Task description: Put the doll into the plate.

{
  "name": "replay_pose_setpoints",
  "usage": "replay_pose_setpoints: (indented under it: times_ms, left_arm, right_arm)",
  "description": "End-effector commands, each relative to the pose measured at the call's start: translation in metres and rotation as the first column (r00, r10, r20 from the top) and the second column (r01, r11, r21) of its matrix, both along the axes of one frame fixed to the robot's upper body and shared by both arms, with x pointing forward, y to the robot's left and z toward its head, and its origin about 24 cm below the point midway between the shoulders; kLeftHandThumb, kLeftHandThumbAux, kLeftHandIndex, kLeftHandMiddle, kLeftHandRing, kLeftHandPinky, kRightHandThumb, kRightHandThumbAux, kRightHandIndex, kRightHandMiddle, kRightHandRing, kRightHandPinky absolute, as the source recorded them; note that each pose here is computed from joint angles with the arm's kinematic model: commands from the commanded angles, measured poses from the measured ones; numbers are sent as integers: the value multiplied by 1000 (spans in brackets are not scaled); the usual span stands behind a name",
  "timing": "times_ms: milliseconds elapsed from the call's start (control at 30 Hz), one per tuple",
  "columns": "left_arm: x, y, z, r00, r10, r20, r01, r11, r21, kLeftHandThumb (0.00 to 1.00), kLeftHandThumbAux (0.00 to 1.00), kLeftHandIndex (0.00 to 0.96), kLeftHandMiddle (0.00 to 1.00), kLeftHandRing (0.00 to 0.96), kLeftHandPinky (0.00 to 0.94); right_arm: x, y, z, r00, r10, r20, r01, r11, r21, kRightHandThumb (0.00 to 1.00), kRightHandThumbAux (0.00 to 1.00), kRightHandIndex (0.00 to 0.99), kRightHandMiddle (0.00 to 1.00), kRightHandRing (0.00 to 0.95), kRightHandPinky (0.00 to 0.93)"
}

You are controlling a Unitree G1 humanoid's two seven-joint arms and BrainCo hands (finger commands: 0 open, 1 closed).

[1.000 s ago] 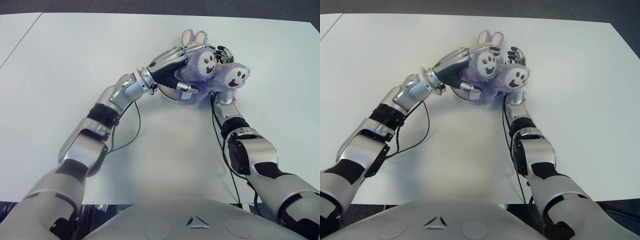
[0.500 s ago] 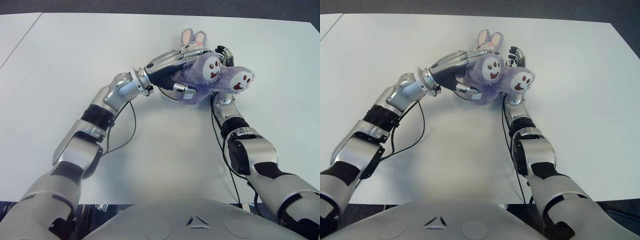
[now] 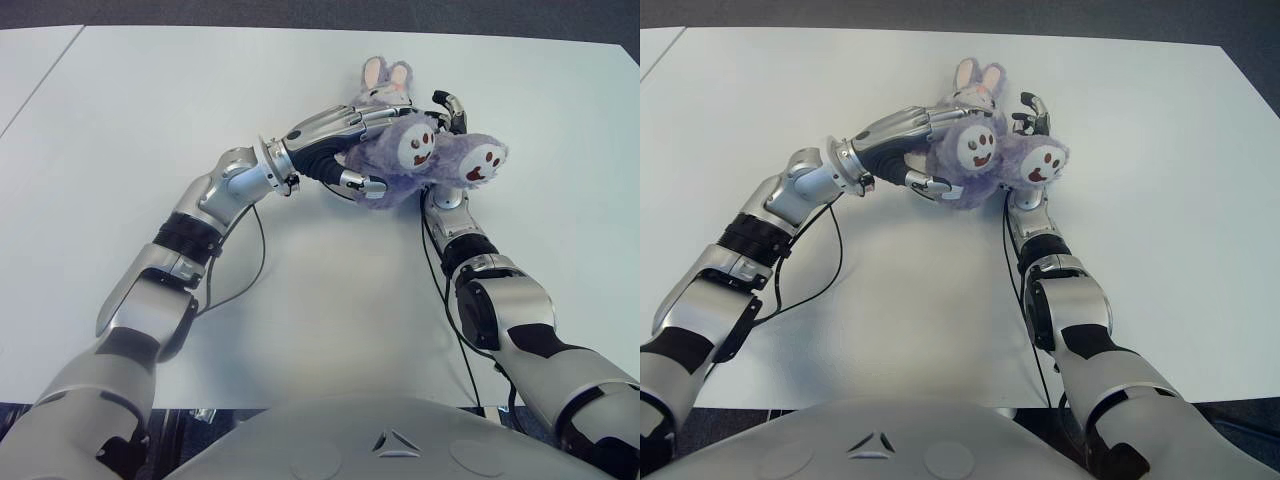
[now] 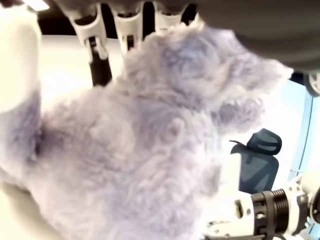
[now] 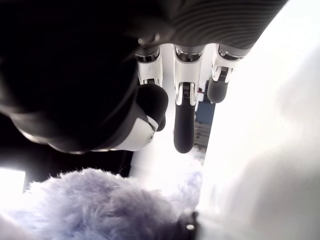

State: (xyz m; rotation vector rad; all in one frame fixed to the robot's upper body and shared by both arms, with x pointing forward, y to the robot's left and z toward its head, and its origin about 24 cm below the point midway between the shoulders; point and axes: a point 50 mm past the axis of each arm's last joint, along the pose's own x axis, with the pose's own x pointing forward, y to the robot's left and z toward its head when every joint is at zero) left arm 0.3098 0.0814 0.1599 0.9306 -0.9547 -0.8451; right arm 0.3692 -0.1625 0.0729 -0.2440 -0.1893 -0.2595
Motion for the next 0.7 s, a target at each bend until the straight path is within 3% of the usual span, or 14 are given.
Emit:
replay_pose_setpoints:
  times_ms: [33,133,300,700]
  left_arm:
    - [-14,12,-27,996,-26,-84,37,991,130,205,147,0,0,0,0]
    - [-15,14,-27,996,-27,-85,38,990,134,204,155,0,0,0,0]
    - [-18,21,-22,995,-27,-94,41,988,151,191,173,0,0,0,0]
    - [-22,44,1,994,20,-105,-5,990,139,183,180,0,0,0,0]
  right_arm:
    - [-105,34,-150,835,41,-548,-25,999,36,962,776,184,199,354,0]
    - [-105,34,-150,833,38,-552,-30,999,24,969,768,182,201,373,0]
    - [-105,35,-150,827,36,-561,-47,999,-4,995,674,178,211,448,0]
    - [-104,36,-150,820,51,-570,-42,999,30,1000,656,182,228,464,1]
